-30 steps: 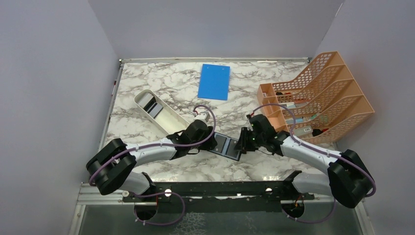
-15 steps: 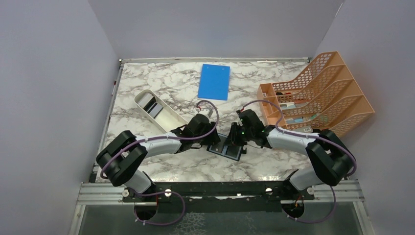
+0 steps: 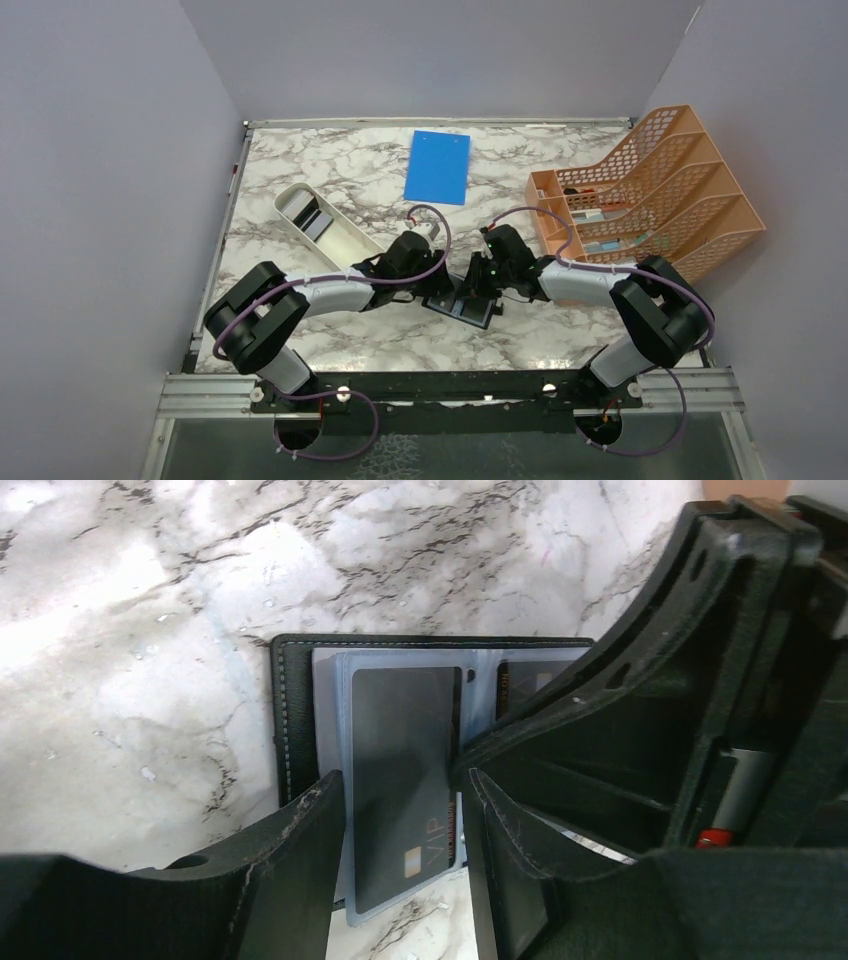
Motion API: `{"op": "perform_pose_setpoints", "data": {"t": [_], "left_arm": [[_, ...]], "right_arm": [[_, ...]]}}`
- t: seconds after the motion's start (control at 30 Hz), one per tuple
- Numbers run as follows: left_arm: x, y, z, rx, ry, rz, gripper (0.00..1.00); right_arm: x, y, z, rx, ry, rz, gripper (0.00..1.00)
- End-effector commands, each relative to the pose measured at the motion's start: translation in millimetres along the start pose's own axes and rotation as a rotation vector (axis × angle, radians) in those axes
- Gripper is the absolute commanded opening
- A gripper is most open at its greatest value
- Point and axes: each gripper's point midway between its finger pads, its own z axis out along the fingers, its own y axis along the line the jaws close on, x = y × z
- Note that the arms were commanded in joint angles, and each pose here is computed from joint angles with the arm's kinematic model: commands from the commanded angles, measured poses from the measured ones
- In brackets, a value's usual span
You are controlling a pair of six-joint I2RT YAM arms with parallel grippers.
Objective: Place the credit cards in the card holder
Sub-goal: Turn over the card slot in the card holder.
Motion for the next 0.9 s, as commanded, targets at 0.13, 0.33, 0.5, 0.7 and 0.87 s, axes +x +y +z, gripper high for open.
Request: {"op": "perform_pose_setpoints", "data": {"t": [0.13,0.33,0.5,0.7,0.87], "left_arm": [[-10,-43,-11,0.190,-0.013,-0.034,0.47],[-17,-53,-24,0.225,-0.042,-0.034,0.47],[-18,-58,-26,0.242,-0.041,-0.030,0.47],[-16,-68,-25,0.269,-0.025,-0.016,0.47],[-16,-80,-27,0.304,-0.022,0.006,0.46]], "right_arm": [[6,-12,6,0.038,-0.001,-0.005,0.15],[-4,-12,-2,0.073,-0.039,-0.037,0.17],[-16,-18,-14,0.130,-0.092,-0.069,0.21],[-15,-21,-16,0.141,-0.098,-0.077,0.21],[-17,-24,-20,0.147,-0.127,-0.082,0.21]]}}
